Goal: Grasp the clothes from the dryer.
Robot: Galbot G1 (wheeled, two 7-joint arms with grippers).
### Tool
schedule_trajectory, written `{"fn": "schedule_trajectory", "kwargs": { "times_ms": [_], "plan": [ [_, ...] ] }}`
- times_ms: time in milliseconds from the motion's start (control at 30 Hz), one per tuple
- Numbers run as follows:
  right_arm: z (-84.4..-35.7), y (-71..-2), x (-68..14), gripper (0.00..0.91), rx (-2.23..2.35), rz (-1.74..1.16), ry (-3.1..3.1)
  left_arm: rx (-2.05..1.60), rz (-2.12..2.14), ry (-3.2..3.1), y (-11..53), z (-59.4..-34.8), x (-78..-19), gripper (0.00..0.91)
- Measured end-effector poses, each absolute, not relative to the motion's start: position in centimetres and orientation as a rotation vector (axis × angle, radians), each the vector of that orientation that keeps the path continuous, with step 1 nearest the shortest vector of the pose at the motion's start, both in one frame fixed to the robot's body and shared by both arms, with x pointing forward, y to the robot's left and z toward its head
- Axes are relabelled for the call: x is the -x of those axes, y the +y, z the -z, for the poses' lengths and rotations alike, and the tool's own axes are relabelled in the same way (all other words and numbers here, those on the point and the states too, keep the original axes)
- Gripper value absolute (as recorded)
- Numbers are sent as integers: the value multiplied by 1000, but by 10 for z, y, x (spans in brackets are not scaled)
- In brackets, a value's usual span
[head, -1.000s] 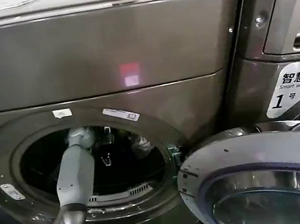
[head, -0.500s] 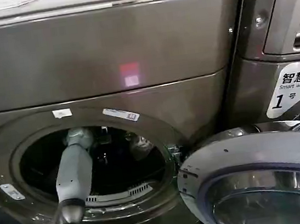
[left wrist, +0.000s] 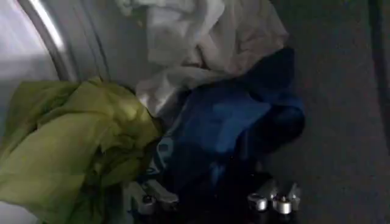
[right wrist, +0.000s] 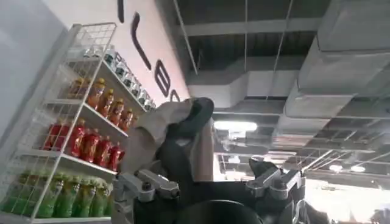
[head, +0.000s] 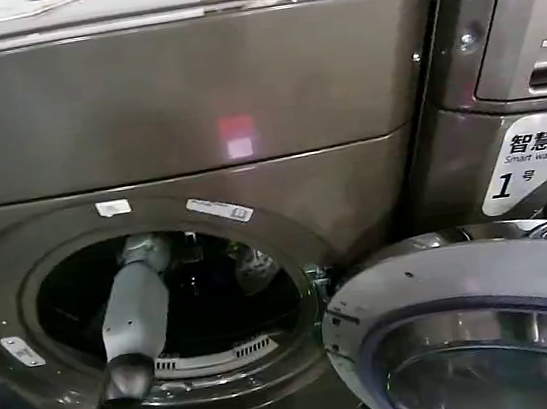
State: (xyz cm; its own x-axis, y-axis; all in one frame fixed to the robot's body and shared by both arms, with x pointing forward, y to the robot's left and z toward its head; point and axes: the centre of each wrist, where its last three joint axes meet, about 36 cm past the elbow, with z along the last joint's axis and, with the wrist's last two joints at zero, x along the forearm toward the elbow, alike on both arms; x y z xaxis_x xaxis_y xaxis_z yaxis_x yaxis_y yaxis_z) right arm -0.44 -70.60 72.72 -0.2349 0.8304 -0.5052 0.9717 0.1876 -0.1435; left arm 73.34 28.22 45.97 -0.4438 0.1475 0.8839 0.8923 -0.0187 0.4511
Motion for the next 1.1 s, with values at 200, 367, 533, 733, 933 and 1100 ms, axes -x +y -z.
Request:
{"fn": "schedule_trajectory", "kwargs": {
  "times_ms": [200, 367, 533, 733, 933, 1100],
  "plan": [
    [-728, -706, 3, 907, -1705, 636, 2157, 1094, 1515, -1660, 284, -458, -733, 0],
    [-728, -707, 1, 907, -1700, 633, 2157, 1076, 1519, -1700, 288, -457, -730, 0],
    [-728, -707, -1, 907, -1692, 628, 2162, 1041, 1514, -1830, 280, -466, -730, 0],
    [-729, -707, -4, 907, -1681, 626, 2170, 925, 1457, -2154, 265, -480, -729, 0],
    [-730, -706, -6, 907, -1672, 623, 2177, 741, 1338, -2441, 257, -487, -722, 0],
    [-731, -704, -10, 907, -1645, 620, 2193, 535, 1149, -2681, 243, -490, -715, 0]
  ]
}}
